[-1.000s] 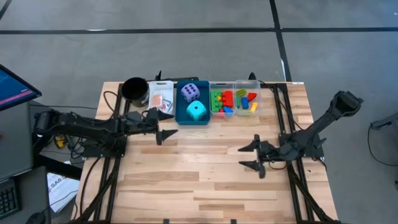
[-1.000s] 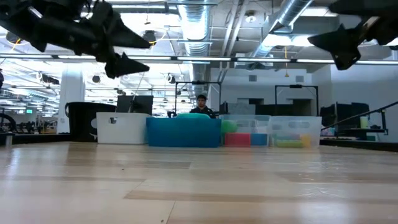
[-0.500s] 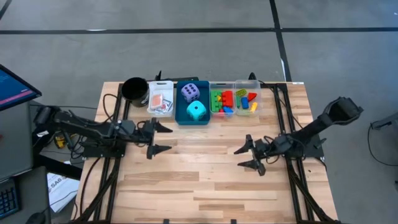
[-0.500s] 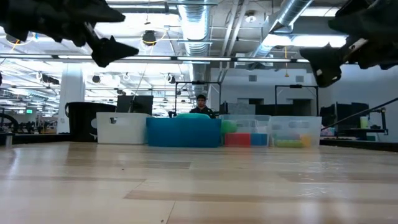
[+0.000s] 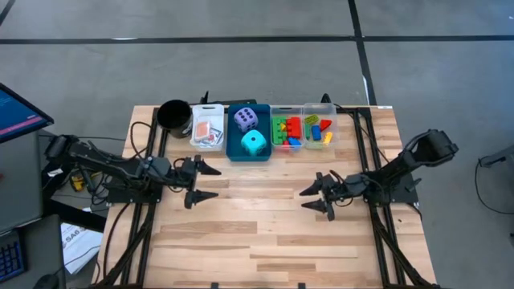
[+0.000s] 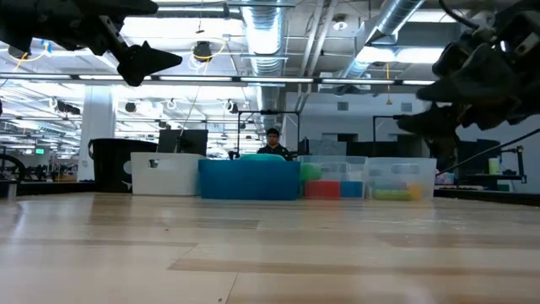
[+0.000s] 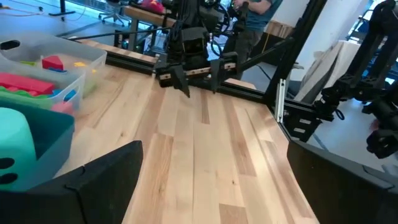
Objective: Pick & Place Toys
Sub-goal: Return to Home Position
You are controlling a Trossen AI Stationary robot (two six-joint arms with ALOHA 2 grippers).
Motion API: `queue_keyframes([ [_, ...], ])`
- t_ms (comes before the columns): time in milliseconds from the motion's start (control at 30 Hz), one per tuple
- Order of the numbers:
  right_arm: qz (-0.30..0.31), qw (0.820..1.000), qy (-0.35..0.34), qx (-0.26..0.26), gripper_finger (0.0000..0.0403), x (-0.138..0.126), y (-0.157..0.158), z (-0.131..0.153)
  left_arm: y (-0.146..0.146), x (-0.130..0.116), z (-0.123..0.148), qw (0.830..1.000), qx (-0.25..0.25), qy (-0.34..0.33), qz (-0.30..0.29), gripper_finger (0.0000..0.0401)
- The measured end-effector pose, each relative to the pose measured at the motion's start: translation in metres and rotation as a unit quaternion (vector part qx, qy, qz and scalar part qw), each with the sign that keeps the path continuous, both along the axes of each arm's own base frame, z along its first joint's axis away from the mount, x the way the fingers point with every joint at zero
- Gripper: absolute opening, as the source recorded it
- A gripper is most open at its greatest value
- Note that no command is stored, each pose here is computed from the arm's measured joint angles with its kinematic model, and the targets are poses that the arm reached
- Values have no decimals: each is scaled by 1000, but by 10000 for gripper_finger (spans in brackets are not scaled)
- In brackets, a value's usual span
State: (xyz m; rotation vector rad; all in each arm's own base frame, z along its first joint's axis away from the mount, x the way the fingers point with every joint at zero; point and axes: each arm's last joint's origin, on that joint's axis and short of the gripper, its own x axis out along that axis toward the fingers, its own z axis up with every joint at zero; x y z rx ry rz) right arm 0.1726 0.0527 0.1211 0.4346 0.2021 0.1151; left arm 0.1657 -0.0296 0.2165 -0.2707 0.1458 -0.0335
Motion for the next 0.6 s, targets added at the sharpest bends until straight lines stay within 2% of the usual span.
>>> queue_keyframes([
  [433, -23, 997, 70, -21, 229, 3, -8, -21, 0, 0, 1, 1000, -1, -4, 0, 392],
  [600, -32, 995, 92, -26, 229, -2, -13, -17, 1, -6, 2, 1000, -5, -24, 1, 392],
])
